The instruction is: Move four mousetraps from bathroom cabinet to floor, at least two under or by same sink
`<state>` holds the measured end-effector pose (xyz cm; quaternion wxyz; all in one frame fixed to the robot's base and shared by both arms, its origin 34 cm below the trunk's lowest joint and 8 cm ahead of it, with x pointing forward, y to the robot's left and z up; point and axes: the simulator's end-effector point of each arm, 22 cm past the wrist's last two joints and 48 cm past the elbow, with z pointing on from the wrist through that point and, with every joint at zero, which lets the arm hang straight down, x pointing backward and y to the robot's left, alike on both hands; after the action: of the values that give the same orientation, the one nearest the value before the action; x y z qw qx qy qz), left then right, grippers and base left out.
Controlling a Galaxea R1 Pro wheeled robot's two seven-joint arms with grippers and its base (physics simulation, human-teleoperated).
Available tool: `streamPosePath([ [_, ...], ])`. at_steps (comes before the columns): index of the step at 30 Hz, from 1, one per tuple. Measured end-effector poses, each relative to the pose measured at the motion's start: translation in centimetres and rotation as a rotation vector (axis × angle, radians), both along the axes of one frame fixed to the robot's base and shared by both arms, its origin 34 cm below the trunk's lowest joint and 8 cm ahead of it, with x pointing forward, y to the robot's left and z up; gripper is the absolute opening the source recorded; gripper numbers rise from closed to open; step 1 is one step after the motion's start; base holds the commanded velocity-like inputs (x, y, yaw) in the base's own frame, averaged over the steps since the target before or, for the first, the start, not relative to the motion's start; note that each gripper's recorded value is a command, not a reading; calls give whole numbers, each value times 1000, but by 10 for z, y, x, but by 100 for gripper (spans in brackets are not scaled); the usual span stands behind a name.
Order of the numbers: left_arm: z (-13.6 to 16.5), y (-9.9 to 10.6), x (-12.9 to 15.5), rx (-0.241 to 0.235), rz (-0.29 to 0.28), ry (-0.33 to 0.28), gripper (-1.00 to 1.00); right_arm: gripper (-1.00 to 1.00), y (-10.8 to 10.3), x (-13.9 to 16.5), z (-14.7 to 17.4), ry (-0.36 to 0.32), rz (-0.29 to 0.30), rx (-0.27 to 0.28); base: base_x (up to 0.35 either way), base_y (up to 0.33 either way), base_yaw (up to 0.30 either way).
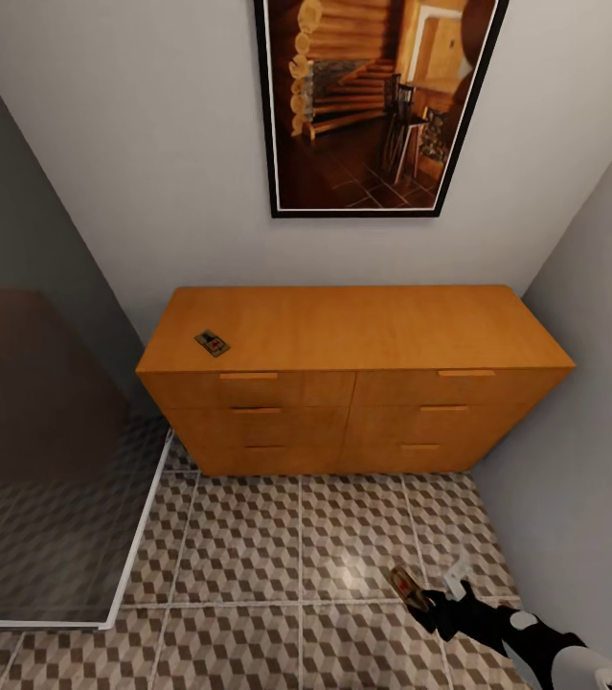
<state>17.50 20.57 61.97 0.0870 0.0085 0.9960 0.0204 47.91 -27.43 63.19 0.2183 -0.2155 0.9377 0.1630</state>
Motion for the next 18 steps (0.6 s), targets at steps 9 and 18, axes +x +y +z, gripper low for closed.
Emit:
streamPosePath([
  [9,25,-38,139,-67,-15,-33,100,-100,-24,-13,-4,-142,-90,-110,0,0,0],
  [18,93,-77,313,-106,-93,-52,100,-100,-73,9,11,-295,-409,-217,0,0,0],
])
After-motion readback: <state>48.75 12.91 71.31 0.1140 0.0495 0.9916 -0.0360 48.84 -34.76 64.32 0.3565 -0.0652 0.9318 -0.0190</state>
